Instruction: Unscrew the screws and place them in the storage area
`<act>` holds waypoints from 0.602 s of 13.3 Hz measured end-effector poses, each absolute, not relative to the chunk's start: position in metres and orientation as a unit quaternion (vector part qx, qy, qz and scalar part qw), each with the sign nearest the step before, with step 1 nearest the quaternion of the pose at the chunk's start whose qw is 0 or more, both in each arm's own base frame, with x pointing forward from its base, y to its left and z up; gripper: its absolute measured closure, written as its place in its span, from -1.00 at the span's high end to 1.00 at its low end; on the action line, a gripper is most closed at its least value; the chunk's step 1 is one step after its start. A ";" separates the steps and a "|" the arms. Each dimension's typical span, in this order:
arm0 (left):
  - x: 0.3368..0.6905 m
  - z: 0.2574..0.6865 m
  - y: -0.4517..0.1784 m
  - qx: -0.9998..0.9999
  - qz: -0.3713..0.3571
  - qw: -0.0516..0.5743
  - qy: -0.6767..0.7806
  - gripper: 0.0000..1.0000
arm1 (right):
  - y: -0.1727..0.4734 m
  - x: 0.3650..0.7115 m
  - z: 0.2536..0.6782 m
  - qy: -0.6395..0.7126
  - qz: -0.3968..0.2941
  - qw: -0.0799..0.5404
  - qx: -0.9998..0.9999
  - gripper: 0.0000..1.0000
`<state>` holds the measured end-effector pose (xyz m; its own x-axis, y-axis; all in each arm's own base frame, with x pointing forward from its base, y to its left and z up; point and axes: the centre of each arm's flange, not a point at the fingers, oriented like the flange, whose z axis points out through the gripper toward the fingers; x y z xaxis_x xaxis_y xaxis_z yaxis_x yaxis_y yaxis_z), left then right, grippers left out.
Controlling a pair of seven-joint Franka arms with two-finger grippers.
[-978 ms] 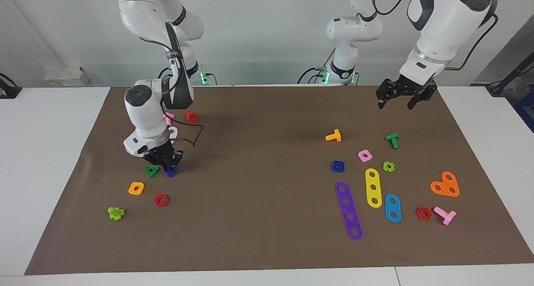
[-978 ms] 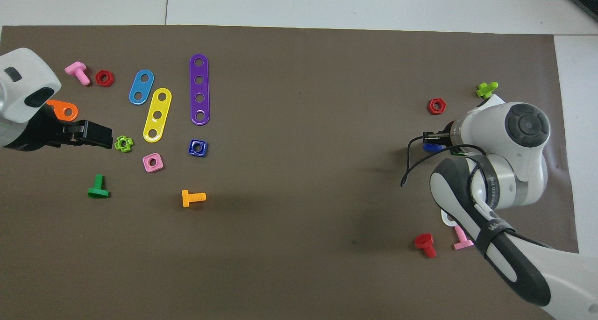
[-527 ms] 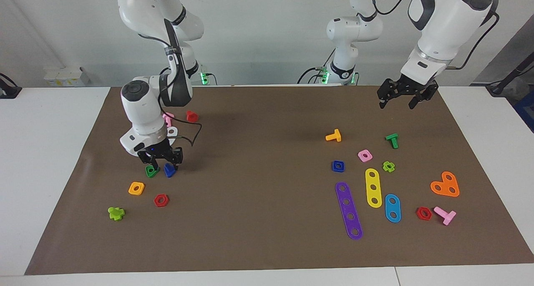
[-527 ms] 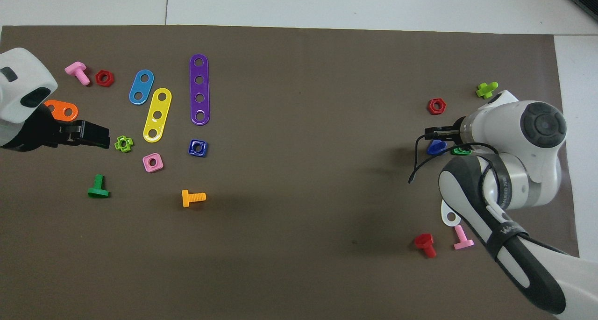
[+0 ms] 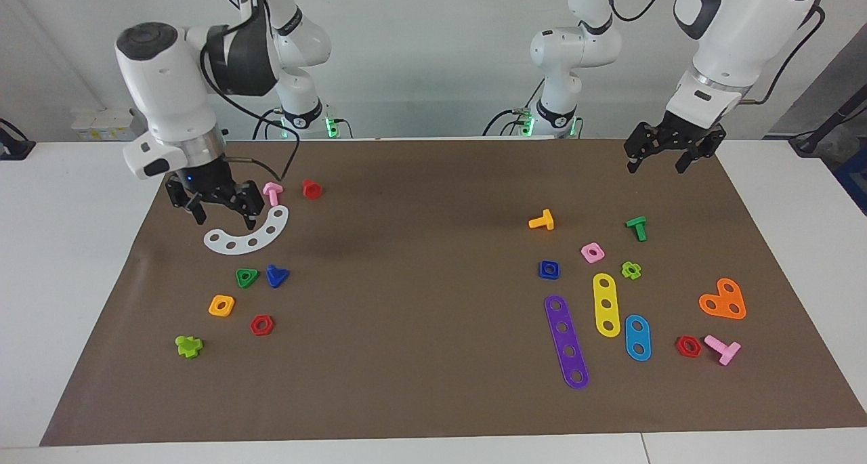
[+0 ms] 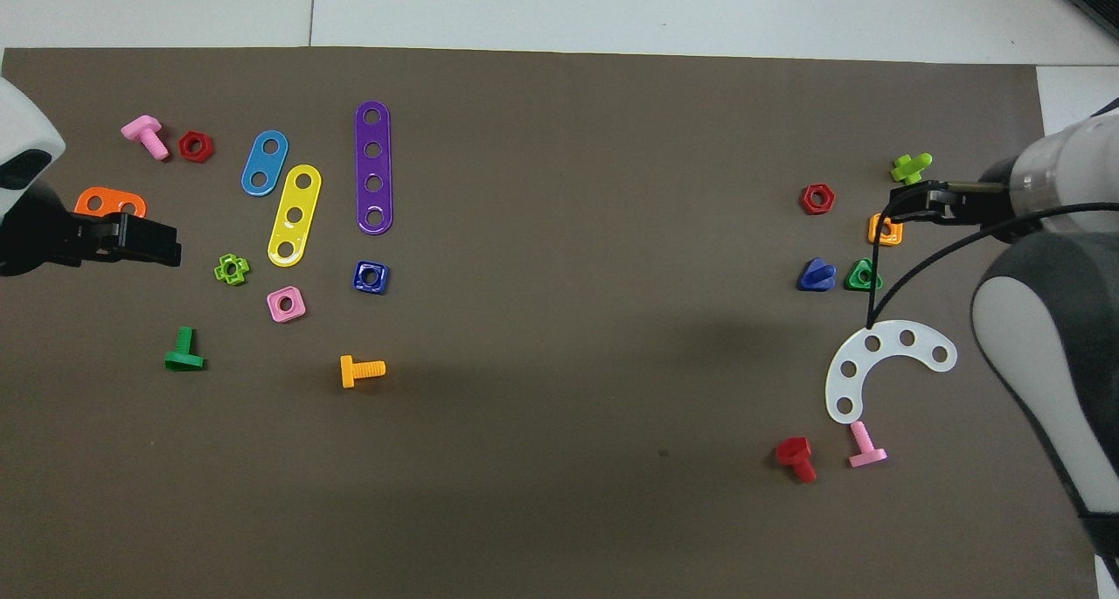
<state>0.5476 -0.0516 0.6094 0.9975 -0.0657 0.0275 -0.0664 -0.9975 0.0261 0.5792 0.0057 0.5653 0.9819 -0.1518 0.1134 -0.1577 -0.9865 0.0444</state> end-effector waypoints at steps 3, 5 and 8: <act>0.554 0.606 -0.051 0.999 0.011 0.014 -0.033 1.00 | -0.004 0.552 0.625 -0.091 0.026 0.030 0.995 1.00; 0.557 0.600 -0.051 0.999 0.006 0.014 -0.033 1.00 | -0.014 0.540 0.651 -0.102 0.011 0.029 0.994 1.00; 0.557 0.596 -0.052 0.999 0.001 0.014 -0.033 1.00 | -0.022 0.539 0.648 -0.112 0.003 0.016 0.994 1.00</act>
